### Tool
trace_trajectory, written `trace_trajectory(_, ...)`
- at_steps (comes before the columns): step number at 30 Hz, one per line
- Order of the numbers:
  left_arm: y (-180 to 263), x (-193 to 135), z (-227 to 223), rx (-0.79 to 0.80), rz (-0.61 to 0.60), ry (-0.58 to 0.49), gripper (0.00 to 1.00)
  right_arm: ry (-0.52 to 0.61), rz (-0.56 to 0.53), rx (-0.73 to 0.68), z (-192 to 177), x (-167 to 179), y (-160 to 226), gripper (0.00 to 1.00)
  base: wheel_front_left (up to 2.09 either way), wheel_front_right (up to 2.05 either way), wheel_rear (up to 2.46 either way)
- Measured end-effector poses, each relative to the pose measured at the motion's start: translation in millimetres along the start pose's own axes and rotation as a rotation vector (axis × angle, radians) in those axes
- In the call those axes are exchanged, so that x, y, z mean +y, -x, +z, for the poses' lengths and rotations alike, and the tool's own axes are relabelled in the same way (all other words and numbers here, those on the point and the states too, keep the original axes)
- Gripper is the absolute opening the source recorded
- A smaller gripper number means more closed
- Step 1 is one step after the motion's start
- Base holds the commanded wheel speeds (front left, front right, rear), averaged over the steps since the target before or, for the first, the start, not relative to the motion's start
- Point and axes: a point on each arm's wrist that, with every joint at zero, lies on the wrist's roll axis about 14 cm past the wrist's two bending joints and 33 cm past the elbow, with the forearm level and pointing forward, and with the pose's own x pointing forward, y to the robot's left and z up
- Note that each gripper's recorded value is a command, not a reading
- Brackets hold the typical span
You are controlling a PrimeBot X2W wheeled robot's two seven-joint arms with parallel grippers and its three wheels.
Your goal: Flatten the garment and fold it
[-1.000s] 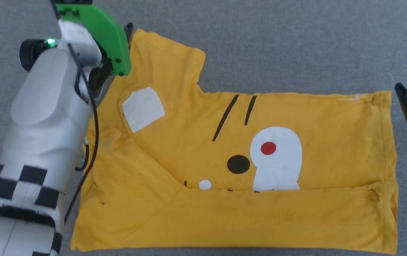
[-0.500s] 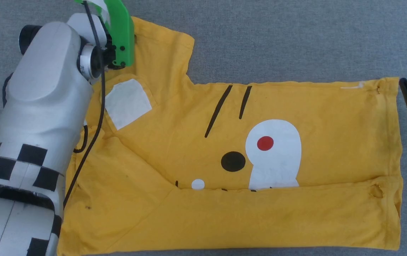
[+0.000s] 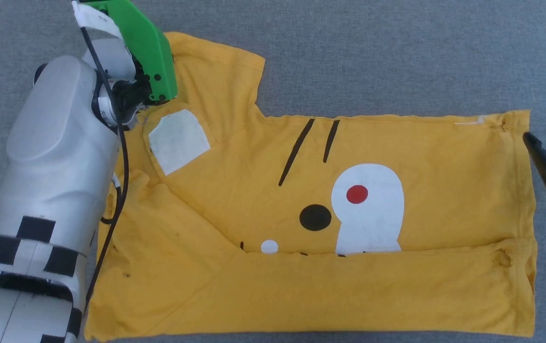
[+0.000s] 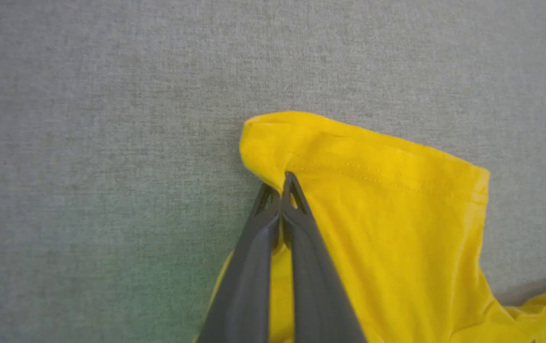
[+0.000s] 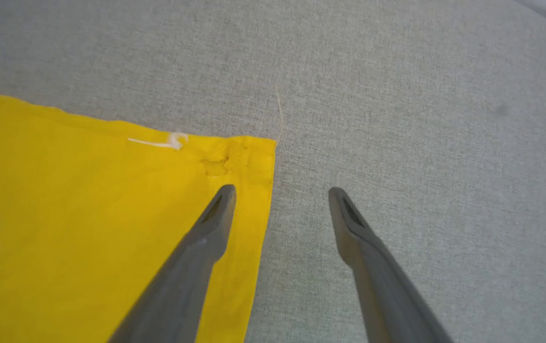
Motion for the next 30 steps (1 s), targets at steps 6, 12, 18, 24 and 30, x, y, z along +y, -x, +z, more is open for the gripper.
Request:
trace_trajectory(6, 7.4, 0.6, 4.7, -0.033, -0.009, -0.020, 0.00, 0.113, 0.010, 0.118, 4.5, 6.1, -16.0, 1.00, 0.00, 0.00, 0.00)
trace_trajectory(12, 7.4, 5.1, 3.1, -0.038, -0.004, -0.022, 0.00, 0.194, 0.034, 0.245, -13.5, 15.4, -37.1, 1.00, 0.00, 0.00, 0.00)
trace_trajectory(18, 6.4, 9.1, -5.4, -0.033, -0.011, -0.012, 0.00, 0.209, 0.066, 0.289, -16.2, 21.0, -47.6, 0.00, 0.00, 0.00, 0.00)
trace_trajectory(24, 17.9, 11.7, -3.2, -0.074, -0.013, 0.008, 0.00, 0.174, 0.077, 0.239, -6.8, 23.6, -42.7, 0.00, 0.00, 0.00, 0.00)
trace_trajectory(30, 54.0, 6.0, 19.2, -0.227, -0.054, 0.054, 0.00, 0.110, 0.070, 0.123, 8.5, 22.0, -24.3, 0.00, 0.00, 0.00, 0.00)
